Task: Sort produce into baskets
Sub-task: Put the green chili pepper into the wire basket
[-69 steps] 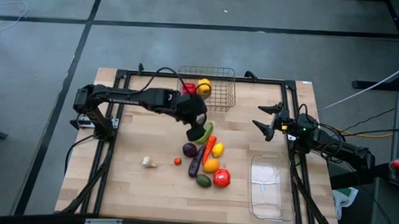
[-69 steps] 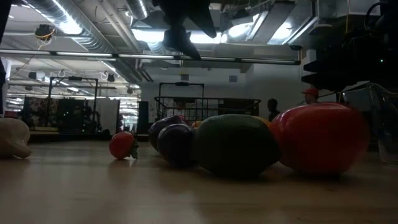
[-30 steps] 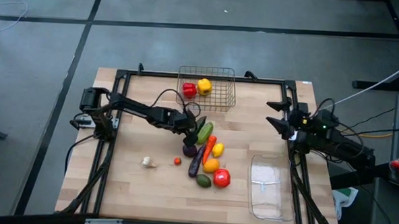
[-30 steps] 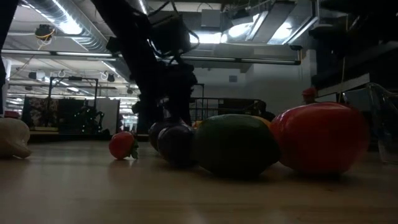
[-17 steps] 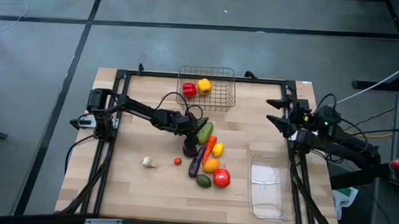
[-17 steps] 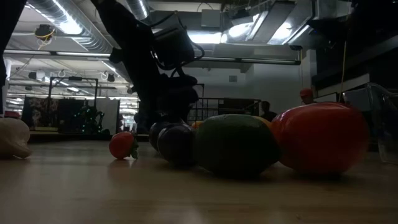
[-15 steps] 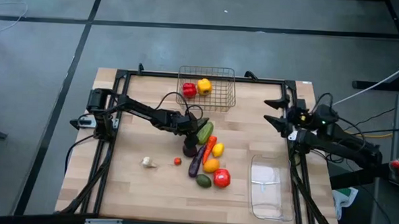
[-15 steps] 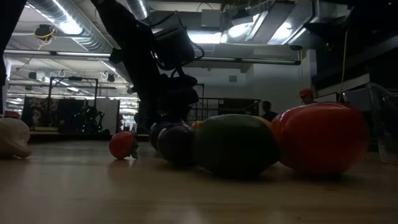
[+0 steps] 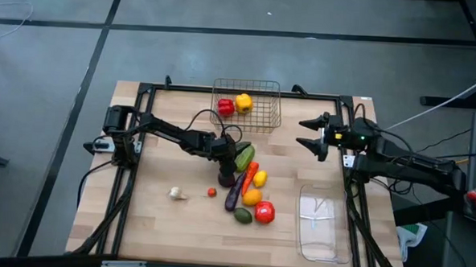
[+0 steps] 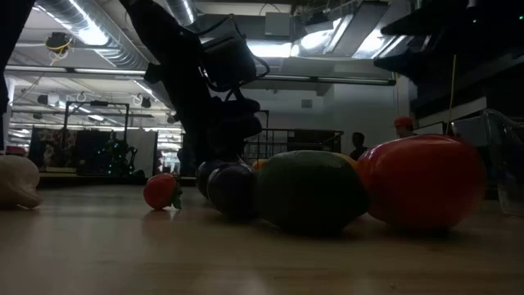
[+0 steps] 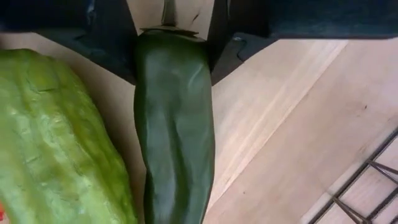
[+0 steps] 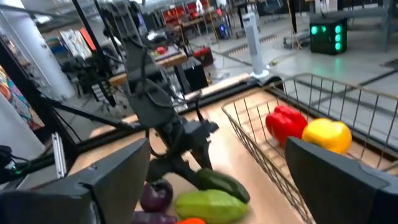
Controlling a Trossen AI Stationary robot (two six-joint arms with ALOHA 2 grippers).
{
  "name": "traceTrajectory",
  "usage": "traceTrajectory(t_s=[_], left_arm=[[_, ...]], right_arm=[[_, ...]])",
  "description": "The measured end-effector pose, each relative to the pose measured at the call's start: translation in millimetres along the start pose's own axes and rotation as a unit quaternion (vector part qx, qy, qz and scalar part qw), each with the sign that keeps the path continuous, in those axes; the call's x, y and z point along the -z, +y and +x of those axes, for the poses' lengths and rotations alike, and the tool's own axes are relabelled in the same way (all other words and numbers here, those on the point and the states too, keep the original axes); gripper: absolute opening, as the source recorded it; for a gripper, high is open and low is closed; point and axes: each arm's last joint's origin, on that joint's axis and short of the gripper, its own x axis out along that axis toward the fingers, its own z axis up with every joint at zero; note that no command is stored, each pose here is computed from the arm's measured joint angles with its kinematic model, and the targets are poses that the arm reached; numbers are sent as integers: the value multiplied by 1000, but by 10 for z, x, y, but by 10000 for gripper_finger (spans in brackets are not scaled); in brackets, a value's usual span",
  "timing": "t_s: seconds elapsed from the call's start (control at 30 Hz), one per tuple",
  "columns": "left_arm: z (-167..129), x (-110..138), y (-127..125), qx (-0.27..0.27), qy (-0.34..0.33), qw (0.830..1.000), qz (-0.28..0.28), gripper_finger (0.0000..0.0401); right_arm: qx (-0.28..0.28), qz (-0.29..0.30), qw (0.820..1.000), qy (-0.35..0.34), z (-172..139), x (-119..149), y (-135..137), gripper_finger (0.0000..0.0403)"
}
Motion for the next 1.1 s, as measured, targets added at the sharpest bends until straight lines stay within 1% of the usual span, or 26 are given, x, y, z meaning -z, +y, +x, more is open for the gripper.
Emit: traceTrajectory(t_s=[0.1,0.2,0.33,0.5,0.63,0.77,0.87,0.97,1.1], left_arm=[[-35,-11,2,1,-1,1000,-1,145],[-106,-54,-1,6,-11,1000,-3,151],[-246,-138,-14,18,-31,999,-5,160],[-463,-243,-13,34,-61,998,4,156],[-645,-344,60,44,-91,995,-12,154],[-827,-464,200,48,-123,991,-36,158],[-937,-576,329,50,-157,985,-59,160],[-1016,-712,468,51,-203,975,-78,161],[-1088,-903,627,59,-275,954,-107,161]], right_arm=[[6,4,1000,21,70,44,-26,369],[11,7,999,38,124,81,-47,369],[16,10,998,54,180,119,-68,369],[20,13,997,71,238,162,-90,369],[13,13,997,69,284,165,-96,369],[7,11,998,58,334,153,-101,369],[6,10,998,54,371,154,-108,369],[8,11,998,61,406,177,-121,369],[10,13,998,69,454,208,-139,369]])
